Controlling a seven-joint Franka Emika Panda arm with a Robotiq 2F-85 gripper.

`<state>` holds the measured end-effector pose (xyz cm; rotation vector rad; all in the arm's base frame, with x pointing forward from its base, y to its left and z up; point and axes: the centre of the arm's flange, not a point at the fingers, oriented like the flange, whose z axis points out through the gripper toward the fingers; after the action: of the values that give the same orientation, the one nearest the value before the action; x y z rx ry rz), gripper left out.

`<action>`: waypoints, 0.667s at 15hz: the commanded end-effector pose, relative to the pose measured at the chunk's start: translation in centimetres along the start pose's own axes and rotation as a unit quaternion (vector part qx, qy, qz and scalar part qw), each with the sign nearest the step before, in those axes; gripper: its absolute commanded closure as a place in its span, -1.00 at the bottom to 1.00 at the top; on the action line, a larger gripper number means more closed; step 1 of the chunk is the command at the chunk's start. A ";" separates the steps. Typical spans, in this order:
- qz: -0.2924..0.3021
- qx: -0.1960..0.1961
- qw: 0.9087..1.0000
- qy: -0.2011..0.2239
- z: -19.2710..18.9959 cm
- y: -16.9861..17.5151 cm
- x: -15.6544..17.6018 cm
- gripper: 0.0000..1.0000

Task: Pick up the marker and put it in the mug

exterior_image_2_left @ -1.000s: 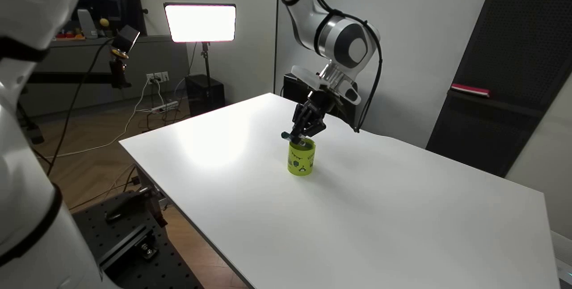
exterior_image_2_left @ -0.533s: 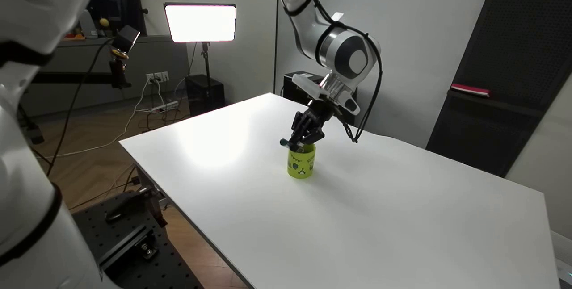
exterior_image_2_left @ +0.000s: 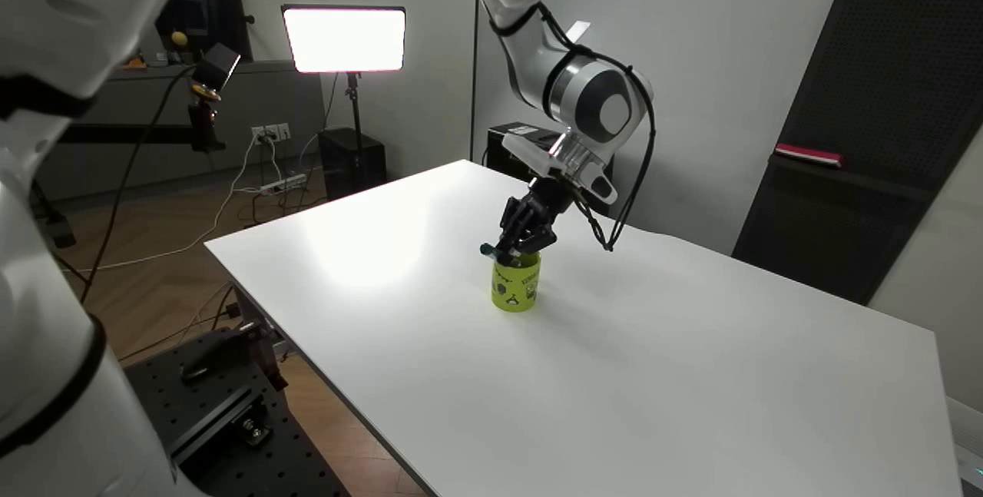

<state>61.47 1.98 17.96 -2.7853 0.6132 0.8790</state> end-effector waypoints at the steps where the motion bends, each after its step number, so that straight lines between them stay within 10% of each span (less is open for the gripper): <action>1: 0.007 0.001 1.000 -0.004 -0.3 -0.2 0.9 -0.03; 10: -0.009 -0.013 0.998 0.056 -3.4 -0.6 -1.5 -1.00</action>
<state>62.16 2.03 18.68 -2.8140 0.6027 0.8284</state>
